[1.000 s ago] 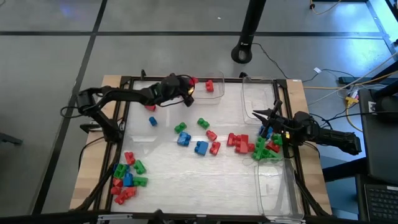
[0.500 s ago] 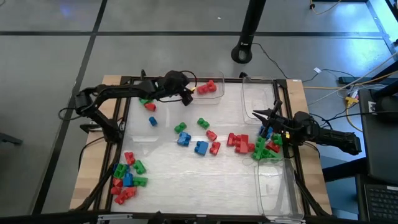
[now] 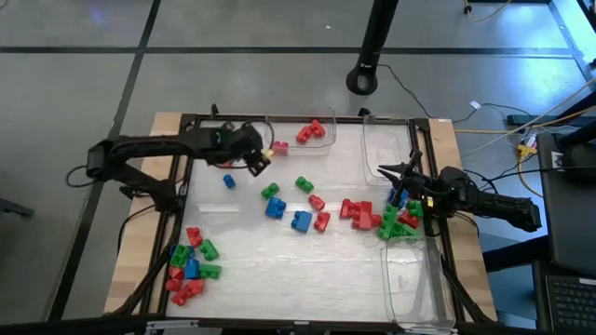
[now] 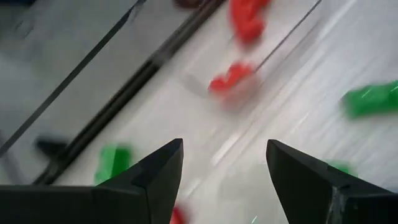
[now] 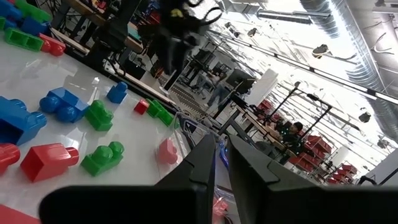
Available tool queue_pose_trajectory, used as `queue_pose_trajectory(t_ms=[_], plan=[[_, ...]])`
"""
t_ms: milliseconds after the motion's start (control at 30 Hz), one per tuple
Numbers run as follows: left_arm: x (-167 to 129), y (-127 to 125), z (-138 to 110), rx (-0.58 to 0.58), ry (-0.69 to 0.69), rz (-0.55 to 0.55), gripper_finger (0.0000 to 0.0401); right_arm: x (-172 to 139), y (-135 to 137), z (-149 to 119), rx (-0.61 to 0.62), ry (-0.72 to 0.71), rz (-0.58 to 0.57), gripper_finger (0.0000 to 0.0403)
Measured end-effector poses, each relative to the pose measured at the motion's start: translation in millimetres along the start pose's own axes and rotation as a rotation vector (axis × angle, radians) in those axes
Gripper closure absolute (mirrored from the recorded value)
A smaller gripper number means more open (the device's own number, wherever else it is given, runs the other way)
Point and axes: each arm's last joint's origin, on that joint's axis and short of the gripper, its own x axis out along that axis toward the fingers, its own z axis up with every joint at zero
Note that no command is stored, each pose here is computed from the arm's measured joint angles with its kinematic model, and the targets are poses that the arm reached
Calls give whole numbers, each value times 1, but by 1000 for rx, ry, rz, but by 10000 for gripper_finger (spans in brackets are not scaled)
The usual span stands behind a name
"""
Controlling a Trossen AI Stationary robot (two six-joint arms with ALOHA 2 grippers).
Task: Sort blocks
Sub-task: Put the red game piece into the top left transparent bin
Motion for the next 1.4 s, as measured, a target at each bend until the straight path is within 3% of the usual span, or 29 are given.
queue_pose_trajectory(t_ms=[300, 567, 800, 1200, 1400], plan=[[25, -14, -32, -78, 132, 157, 180, 0, -1, 1, 1, -10, -8, 359], [63, -33, -43, 7, 264, 248, 180, 0, -1, 1, 2, -13, -10, 359], [89, -30, -61, 79, 458, 415, 180, 0, -1, 1, 2, -12, -10, 359], [100, -30, -59, 35, 412, 429, 180, 0, 0, 1, 1, -6, -4, 359], [112, -19, -73, 14, 453, 461, 180, 0, 0, 0, 0, -1, 0, 359]])
